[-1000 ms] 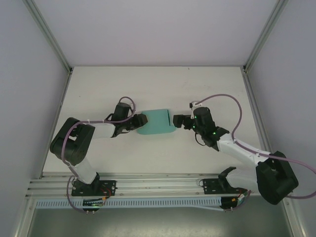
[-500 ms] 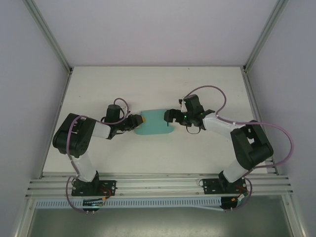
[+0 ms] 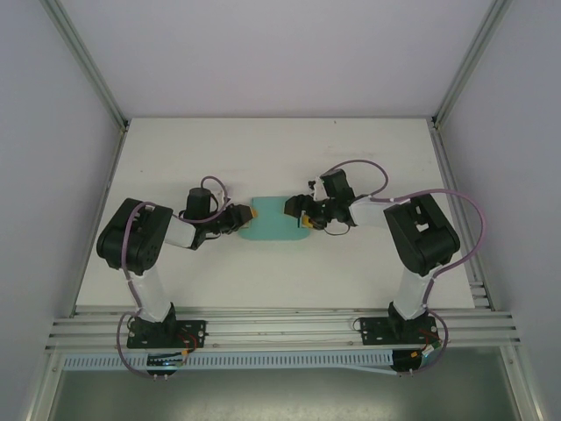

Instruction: Assemble paper box

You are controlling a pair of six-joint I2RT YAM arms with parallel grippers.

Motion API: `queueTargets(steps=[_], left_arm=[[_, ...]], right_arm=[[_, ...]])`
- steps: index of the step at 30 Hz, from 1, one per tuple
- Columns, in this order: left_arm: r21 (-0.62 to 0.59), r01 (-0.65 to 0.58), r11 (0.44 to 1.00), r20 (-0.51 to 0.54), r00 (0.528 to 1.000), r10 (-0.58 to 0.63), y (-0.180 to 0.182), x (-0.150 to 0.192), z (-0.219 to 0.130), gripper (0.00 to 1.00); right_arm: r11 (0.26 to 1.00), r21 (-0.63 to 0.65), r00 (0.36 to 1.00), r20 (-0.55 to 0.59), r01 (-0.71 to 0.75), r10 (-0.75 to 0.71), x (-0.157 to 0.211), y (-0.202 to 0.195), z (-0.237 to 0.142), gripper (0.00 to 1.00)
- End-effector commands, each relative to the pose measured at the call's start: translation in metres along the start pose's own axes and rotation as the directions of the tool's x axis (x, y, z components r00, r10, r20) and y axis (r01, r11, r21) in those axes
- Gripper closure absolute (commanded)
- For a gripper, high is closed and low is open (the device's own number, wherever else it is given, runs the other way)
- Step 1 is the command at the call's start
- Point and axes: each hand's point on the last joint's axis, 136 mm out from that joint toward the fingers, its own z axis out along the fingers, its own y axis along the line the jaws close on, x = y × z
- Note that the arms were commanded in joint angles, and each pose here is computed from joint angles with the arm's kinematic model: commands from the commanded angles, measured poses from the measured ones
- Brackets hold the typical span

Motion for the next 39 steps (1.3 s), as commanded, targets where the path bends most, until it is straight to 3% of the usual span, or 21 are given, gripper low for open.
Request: queueTargets(steps=[1, 6, 20, 29, 39], left_arm=[[-0.095, 0.093, 0.991, -0.063, 0.993, -0.099, 0.033, 0.027, 0.002, 0.83], [-0.117, 0.101, 0.988, -0.045, 0.993, -0.107, 0.037, 0.026, -0.001, 0.89], [-0.104, 0.136, 0.985, -0.03, 0.99, -0.14, 0.041, 0.027, -0.008, 0.97], [-0.079, 0.131, 0.988, -0.029, 0.991, -0.134, 0.038, 0.029, -0.01, 0.97], [-0.08, 0.098, 0.992, -0.043, 0.994, -0.101, 0.037, 0.027, -0.008, 0.97]], right_arm=[[0.992, -0.12, 0.999, -0.003, 0.042, -0.042, -0.003, 0.03, 0.001, 0.21], [0.988, -0.149, 1.0, 0.007, 0.03, -0.029, -0.006, 0.032, 0.003, 0.22], [1.0, 0.025, 1.0, 0.025, -0.018, 0.018, 0.015, -0.007, -0.023, 0.22], [0.998, -0.051, 0.999, -0.002, -0.042, 0.042, 0.007, 0.001, -0.004, 0.22], [0.968, -0.249, 1.0, 0.014, 0.028, -0.025, -0.014, 0.047, 0.003, 0.33]])
